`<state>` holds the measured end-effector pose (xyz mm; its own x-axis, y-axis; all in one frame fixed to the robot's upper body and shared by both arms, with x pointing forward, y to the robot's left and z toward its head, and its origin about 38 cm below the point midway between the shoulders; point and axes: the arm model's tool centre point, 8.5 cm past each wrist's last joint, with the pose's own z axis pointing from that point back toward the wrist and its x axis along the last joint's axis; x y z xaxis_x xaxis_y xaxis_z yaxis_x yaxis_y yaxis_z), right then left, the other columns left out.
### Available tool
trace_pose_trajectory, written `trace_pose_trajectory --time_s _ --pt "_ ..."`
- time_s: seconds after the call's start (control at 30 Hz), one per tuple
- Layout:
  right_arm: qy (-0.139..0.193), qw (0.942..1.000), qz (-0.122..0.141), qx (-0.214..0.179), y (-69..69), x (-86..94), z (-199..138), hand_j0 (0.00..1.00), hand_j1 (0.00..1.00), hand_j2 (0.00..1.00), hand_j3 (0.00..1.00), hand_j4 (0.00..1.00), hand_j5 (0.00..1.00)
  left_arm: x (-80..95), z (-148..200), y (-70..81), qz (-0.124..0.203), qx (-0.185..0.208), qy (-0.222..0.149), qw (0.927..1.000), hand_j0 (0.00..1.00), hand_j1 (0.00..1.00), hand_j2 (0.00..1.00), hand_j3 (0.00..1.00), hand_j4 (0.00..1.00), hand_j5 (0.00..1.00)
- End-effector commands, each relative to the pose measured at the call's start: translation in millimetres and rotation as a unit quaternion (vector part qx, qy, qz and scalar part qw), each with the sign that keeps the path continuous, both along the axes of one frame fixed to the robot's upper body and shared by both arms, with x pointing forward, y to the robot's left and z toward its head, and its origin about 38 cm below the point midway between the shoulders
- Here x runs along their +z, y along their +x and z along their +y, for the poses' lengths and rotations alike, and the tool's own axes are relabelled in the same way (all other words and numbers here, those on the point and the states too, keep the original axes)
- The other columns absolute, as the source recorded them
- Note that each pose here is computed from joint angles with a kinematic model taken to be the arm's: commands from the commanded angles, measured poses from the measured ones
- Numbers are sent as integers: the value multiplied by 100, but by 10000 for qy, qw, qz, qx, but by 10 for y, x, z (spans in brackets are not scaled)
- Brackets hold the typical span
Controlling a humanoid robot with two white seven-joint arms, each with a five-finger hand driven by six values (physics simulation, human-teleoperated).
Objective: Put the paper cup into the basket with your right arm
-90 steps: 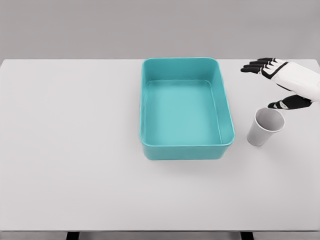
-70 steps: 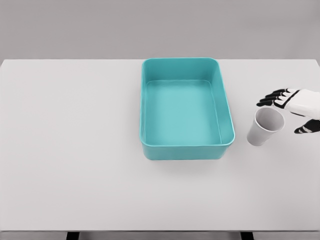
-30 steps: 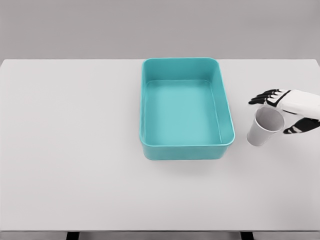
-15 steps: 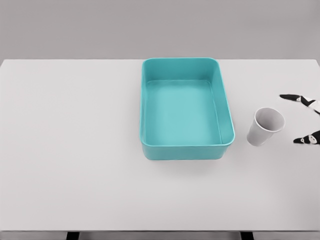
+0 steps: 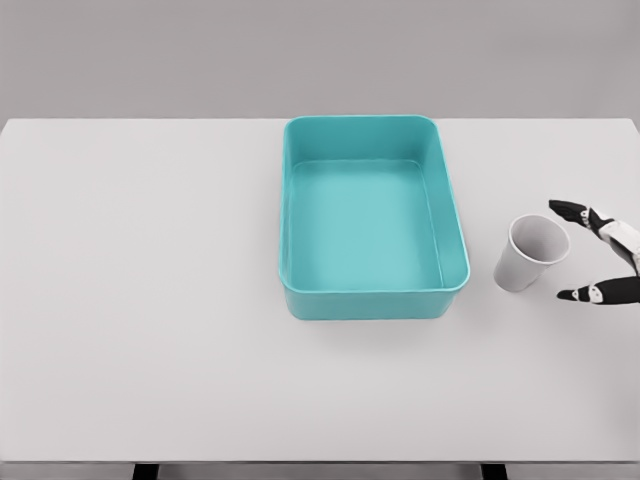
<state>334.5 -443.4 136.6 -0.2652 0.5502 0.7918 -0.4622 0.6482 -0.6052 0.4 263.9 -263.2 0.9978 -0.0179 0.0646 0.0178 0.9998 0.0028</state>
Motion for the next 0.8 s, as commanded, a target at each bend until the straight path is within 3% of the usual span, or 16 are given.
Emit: trace_pose_trajectory --time_s 0.0,0.13,0.37,0.77 --pt "209 9997 23 -111 7 -19 -4 100 100 100 100 100 100 0 0 0 0 1 1 10000 100 100 100 100 100 100" --pt "440 9988 115 -200 -26 -87 12 100 100 100 100 100 100 0 0 0 0 1 1 10000 100 100 100 100 100 100" --pt "517 9982 128 -282 -20 -98 -14 100 100 100 100 100 100 0 0 0 0 1 1 10000 100 100 100 100 100 100" --pt "846 9960 113 -278 23 -263 182 100 100 100 100 100 100 0 0 0 0 1 1 10000 100 100 100 100 100 100"
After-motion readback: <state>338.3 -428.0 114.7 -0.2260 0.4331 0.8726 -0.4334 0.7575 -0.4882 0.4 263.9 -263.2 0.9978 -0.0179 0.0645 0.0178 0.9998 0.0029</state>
